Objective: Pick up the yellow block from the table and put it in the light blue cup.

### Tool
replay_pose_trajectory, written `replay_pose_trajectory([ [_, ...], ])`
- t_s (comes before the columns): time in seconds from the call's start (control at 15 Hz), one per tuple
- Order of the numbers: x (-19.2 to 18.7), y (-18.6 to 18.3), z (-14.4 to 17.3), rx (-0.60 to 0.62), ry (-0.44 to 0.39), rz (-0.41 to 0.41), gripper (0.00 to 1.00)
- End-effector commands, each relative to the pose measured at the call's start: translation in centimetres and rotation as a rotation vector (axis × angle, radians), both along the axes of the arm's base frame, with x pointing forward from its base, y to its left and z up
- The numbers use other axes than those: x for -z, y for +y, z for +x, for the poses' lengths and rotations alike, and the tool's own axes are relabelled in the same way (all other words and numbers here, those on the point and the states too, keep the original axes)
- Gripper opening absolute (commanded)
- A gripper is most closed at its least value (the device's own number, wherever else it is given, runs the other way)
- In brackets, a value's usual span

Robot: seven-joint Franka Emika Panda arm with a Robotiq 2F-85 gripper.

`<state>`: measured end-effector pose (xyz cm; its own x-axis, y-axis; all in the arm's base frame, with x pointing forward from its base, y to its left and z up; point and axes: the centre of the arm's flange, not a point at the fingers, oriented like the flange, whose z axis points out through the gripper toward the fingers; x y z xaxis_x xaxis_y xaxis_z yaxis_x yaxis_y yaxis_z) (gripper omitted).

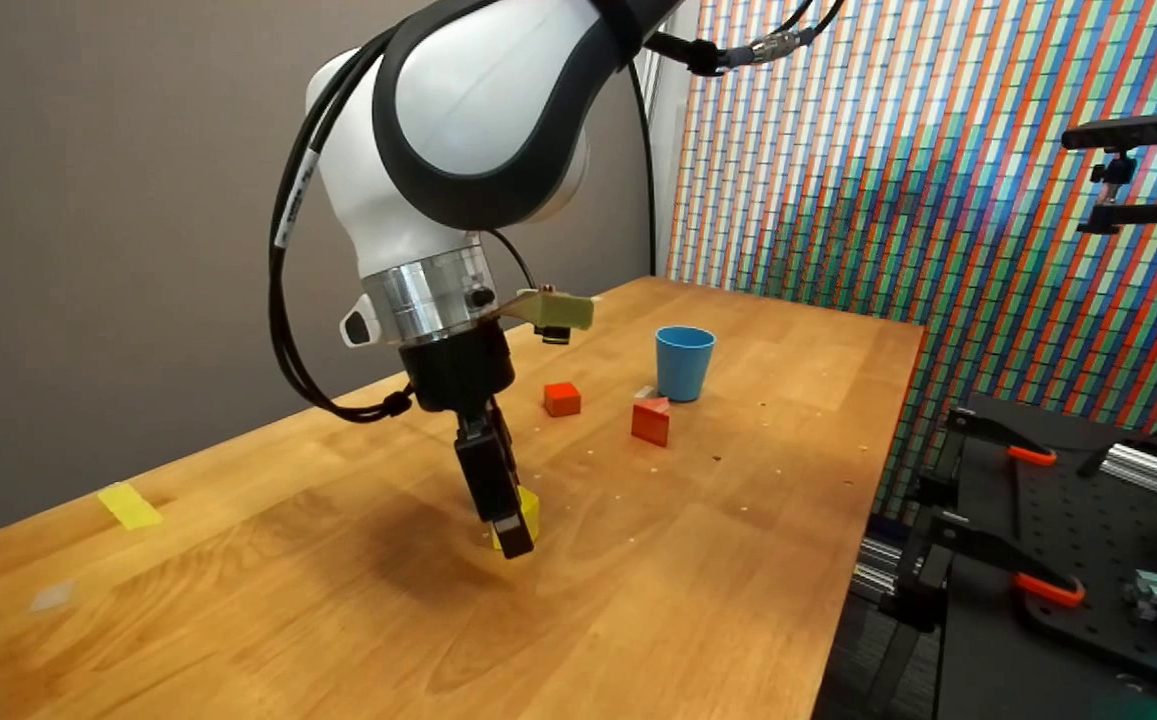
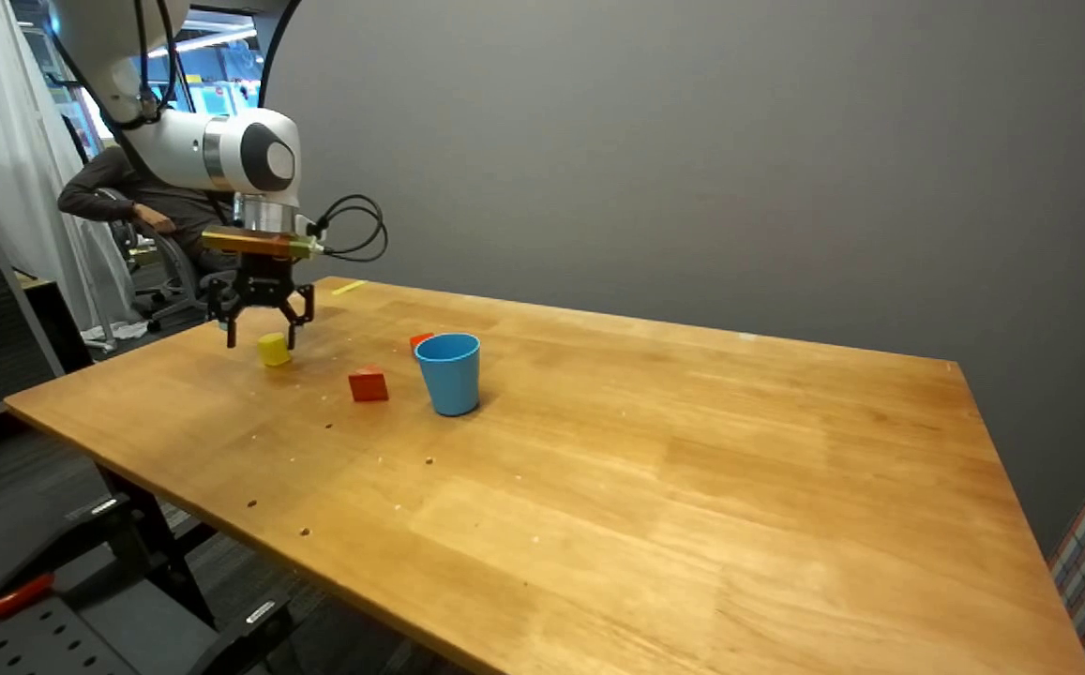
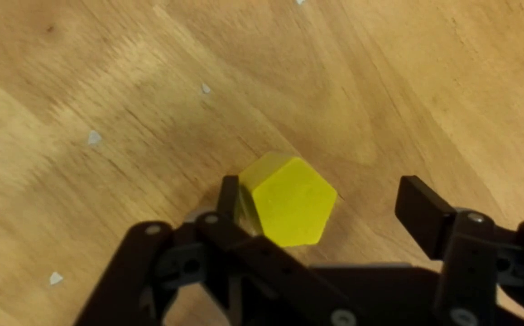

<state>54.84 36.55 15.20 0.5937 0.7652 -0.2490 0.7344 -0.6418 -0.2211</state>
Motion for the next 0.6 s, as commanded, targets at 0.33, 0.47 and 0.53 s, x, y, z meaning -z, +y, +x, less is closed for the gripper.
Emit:
replay_pose_trajectory([
  [0.33, -1.8, -1.5, -0.3, 0.058, -0.072, -0.04, 0.2],
  [0.47, -4.5, -3.2, -0.1, 0.092, -0.185, -0.083, 0.2],
  [0.53, -6.6, -4.5, 0.1, 0.115, -0.222, -0.093, 0.2],
])
